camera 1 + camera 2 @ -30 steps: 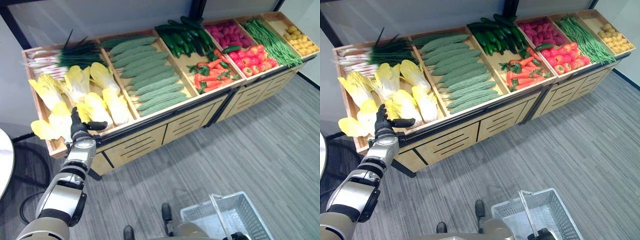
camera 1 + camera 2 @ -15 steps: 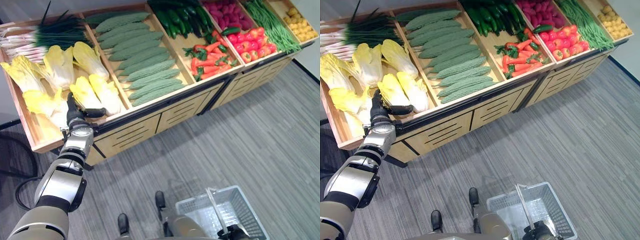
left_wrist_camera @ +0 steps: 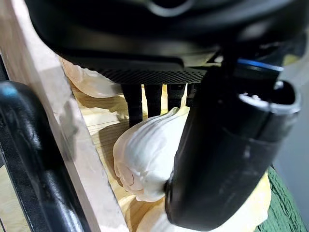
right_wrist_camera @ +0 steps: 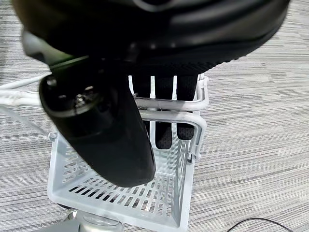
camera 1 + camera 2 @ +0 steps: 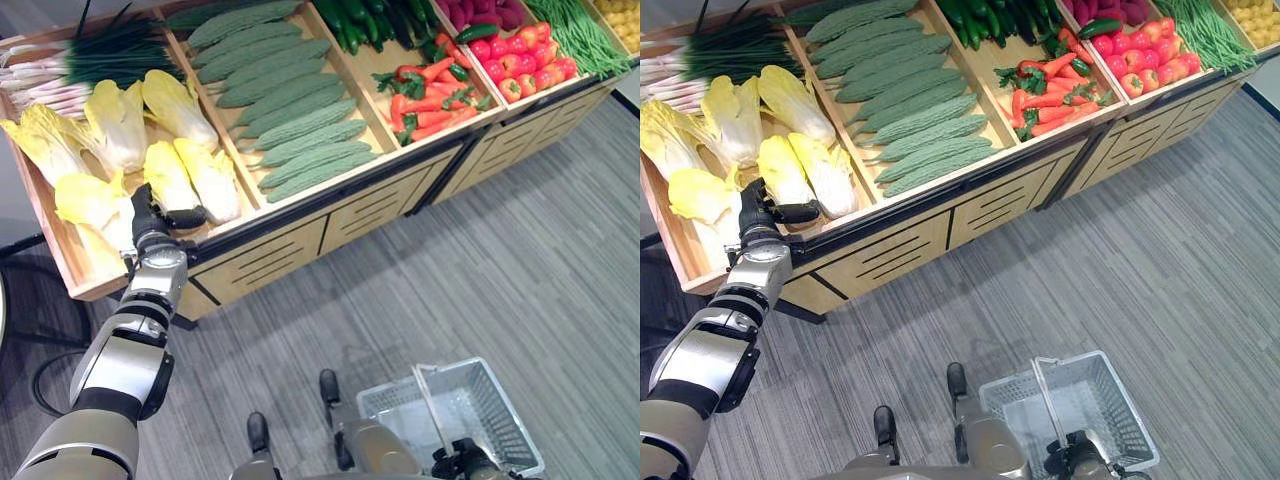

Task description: Get the vegetables into the basket

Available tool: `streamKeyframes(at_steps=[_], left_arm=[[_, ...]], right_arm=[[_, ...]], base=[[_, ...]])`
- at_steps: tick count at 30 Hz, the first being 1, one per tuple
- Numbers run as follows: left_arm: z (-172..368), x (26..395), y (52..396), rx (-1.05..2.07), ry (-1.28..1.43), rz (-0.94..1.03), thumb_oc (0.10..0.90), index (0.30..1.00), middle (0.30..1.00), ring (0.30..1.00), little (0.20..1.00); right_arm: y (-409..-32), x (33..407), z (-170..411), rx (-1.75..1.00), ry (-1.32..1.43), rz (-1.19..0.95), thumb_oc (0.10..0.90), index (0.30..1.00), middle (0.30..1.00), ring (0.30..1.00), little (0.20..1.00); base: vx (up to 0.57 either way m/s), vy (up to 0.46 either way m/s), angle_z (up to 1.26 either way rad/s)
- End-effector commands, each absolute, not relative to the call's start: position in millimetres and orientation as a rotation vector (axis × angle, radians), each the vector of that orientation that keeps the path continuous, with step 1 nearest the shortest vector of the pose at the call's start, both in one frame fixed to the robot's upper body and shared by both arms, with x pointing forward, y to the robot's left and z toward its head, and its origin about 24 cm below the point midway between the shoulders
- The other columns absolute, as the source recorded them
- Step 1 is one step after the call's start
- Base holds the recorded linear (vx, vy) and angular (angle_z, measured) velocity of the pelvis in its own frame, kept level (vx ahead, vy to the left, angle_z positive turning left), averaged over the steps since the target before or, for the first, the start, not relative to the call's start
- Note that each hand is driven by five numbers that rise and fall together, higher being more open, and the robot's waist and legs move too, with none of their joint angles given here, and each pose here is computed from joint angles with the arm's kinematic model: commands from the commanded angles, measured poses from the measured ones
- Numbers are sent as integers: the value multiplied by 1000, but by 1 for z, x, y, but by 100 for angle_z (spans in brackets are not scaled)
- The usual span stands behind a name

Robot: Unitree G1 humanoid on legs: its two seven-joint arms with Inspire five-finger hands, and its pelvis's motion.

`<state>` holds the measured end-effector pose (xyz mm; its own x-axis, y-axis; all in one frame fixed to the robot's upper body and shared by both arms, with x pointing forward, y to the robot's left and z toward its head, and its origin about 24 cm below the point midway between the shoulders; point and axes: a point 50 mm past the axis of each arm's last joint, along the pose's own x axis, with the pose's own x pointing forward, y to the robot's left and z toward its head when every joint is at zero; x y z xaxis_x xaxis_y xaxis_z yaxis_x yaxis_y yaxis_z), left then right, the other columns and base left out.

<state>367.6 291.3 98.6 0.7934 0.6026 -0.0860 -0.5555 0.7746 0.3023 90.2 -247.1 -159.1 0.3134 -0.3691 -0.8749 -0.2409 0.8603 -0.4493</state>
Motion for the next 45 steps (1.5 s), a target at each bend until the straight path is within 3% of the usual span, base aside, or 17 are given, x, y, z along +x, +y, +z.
streamKeyframes(at_steps=[1,9,19,45], left_arm=[[86,359,308,262,284,690,400,300,300,300,300],[96,364,303,253,221,672,400,300,300,300,300],[154,380,279,294,-60,558,400,300,300,300,300],[158,336,240,199,-312,313,400,300,300,300,300]], right_arm=[[-265,82,-156,-642,1298,-117,400,300,300,300,300],[-263,84,-156,-634,1291,-113,400,300,300,300,300],[-268,78,-155,-631,1310,-119,400,300,300,300,300],[-277,39,-159,-514,1486,-167,400,300,300,300,300]], base=[[0,0,0],[-1,-4,0],[24,-5,3],[17,41,4]])
